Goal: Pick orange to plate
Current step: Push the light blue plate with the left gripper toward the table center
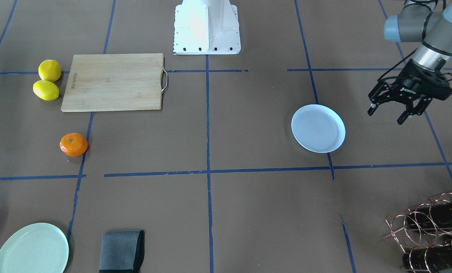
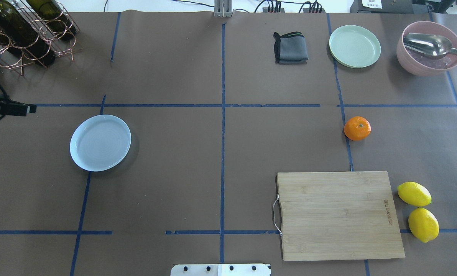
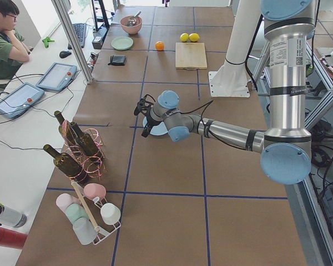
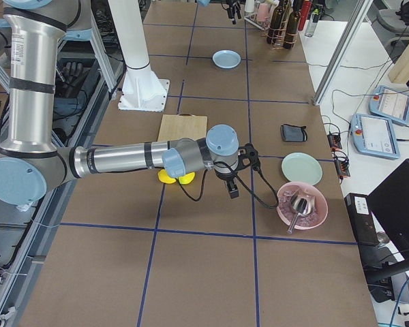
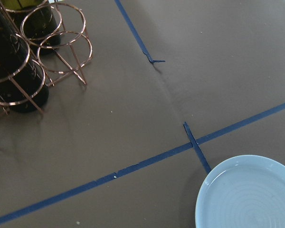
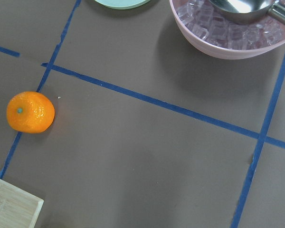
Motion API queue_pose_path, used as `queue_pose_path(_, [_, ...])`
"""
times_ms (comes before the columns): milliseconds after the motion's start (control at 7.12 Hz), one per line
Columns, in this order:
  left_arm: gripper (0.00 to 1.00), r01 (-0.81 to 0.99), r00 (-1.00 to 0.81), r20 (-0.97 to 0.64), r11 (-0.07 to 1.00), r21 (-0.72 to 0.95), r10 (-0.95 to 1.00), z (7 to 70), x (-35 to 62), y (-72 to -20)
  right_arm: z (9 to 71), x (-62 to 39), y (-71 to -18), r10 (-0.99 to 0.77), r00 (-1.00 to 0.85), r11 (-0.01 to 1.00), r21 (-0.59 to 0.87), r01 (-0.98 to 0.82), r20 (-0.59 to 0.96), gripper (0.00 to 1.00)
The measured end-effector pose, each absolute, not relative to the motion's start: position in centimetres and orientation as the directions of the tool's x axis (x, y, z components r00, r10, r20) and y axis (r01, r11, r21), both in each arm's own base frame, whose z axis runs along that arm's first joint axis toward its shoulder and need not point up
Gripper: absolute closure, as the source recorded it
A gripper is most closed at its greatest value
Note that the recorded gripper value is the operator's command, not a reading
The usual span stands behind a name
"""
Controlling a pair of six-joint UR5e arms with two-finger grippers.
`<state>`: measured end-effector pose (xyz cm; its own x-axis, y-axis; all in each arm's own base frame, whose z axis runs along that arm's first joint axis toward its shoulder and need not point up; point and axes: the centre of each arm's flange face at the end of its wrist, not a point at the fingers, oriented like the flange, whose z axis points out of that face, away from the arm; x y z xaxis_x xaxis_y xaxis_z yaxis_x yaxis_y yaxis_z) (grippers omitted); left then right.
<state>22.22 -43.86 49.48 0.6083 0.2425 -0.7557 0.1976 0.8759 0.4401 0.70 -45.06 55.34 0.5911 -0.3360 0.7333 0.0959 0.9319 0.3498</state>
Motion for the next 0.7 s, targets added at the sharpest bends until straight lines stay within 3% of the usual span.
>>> queue_pose_path(281, [0.25,0.317,0.596,-0.801,0.897,0.308,0.064,51.1,29.2,-40.4,55.5,0.7,-45.0,-0.335,0.592,0.933,0.348,0.096,0.733,0.0])
queue_pose_path(421, [0.46,0.348,0.591,-0.806,0.897,0.271,0.015,51.7,31.3,-39.2,55.5,0.7,-45.0,-0.334,0.592,0.933,0.347,0.096,0.734,0.0])
queue_pose_path(702, [1.0,0.373,0.593,-0.805,0.896,0.241,-0.03,52.7,33.5,-38.2,55.5,0.7,-45.0,-0.333,0.592,0.933,0.346,0.097,0.734,0.0])
